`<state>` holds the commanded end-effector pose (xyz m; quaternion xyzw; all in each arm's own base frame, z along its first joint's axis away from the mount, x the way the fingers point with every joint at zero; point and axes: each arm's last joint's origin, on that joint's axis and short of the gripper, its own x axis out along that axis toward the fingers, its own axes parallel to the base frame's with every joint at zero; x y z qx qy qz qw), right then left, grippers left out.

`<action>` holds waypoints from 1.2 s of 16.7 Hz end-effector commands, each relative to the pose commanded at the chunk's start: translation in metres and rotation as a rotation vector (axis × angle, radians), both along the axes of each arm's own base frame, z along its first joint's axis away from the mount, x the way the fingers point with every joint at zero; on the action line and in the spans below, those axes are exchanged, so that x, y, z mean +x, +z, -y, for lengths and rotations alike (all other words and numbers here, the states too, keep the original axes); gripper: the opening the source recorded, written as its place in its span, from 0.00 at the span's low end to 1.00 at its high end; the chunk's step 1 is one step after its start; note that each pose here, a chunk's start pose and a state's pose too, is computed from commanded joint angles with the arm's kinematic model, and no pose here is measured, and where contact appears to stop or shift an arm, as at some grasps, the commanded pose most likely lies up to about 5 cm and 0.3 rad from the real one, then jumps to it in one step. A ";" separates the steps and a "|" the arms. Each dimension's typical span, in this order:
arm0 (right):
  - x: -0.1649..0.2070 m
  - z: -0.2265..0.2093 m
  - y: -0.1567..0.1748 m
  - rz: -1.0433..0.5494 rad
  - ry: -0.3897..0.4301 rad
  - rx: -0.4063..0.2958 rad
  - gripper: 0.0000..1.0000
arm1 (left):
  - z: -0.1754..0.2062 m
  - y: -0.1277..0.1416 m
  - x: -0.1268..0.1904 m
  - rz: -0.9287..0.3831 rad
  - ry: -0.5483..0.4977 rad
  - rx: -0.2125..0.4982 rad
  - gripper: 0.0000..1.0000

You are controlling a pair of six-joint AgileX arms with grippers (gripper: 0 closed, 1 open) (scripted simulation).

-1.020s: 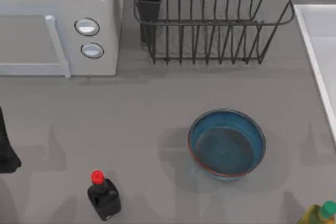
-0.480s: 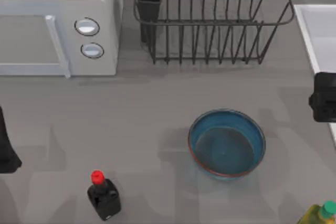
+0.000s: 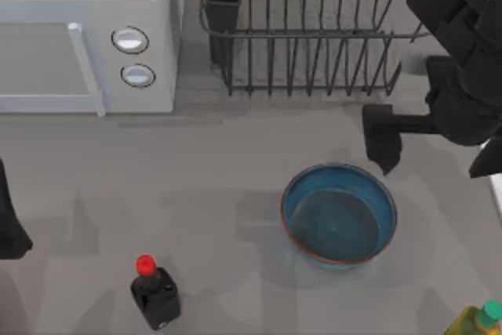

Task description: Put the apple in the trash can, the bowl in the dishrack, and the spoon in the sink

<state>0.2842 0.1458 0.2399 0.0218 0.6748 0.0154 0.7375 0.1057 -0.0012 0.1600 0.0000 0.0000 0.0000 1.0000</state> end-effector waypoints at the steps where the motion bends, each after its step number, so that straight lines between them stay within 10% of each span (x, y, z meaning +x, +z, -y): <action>1: 0.006 -0.008 -0.004 -0.032 0.000 -0.017 1.00 | 0.000 0.000 0.000 0.000 0.000 0.000 1.00; 11: 0.016 -0.021 -0.016 -0.091 -0.003 -0.053 1.00 | 0.000 0.000 0.000 0.000 0.000 0.000 1.00; 20: 0.016 -0.023 -0.108 -0.087 -0.001 -0.051 1.00 | 0.000 0.000 0.000 0.000 0.000 0.000 1.00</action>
